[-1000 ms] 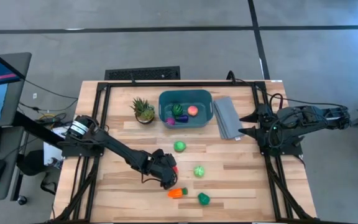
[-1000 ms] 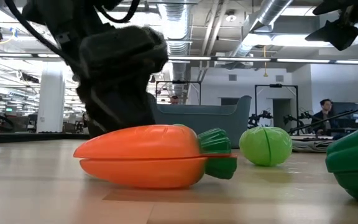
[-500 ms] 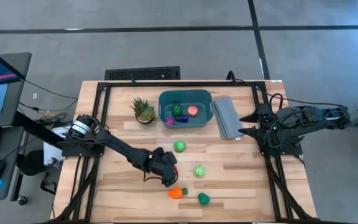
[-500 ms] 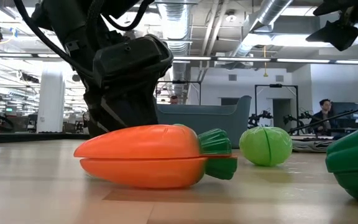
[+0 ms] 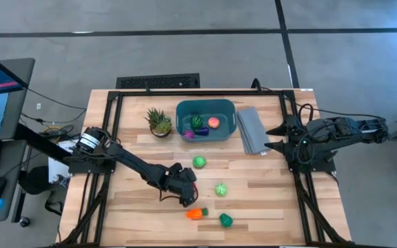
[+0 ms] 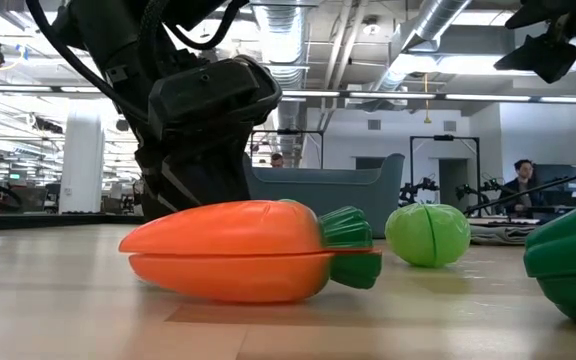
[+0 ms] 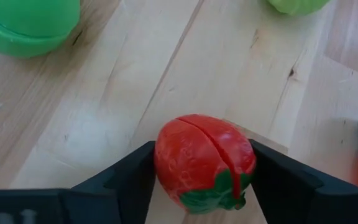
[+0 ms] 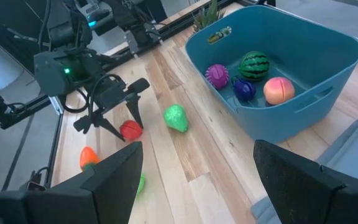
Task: Pick and placing Produce into tupperware
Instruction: Put the strawberry into the blue bin
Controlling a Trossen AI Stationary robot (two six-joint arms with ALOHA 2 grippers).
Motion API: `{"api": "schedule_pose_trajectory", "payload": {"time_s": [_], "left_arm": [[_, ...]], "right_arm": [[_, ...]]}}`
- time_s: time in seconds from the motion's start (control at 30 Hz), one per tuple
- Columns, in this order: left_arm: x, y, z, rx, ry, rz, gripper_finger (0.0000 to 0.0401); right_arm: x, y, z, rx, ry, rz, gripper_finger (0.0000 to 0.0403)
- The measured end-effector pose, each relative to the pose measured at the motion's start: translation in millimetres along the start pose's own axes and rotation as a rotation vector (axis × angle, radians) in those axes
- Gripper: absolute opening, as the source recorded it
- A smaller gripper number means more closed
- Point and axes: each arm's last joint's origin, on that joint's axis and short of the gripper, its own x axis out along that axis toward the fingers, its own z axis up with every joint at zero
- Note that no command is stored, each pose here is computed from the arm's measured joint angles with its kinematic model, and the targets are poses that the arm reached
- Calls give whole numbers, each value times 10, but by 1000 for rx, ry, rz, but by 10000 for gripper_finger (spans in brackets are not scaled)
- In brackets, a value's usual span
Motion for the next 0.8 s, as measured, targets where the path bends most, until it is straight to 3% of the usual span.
{"api": "schedule_pose_trajectory", "payload": {"time_s": [0.23, 0.57, 0.8], "left_arm": [[0, -7, 7, -2, -8, -6, 202], [-4, -15, 18, -4, -15, -8, 204], [-72, -116, 164, 52, -51, -29, 205]], "right_arm": [[0, 0, 0, 0, 0, 0, 329], [0, 0, 1, 0, -1, 0, 329], [0, 1, 1, 0, -1, 1, 329]]}}
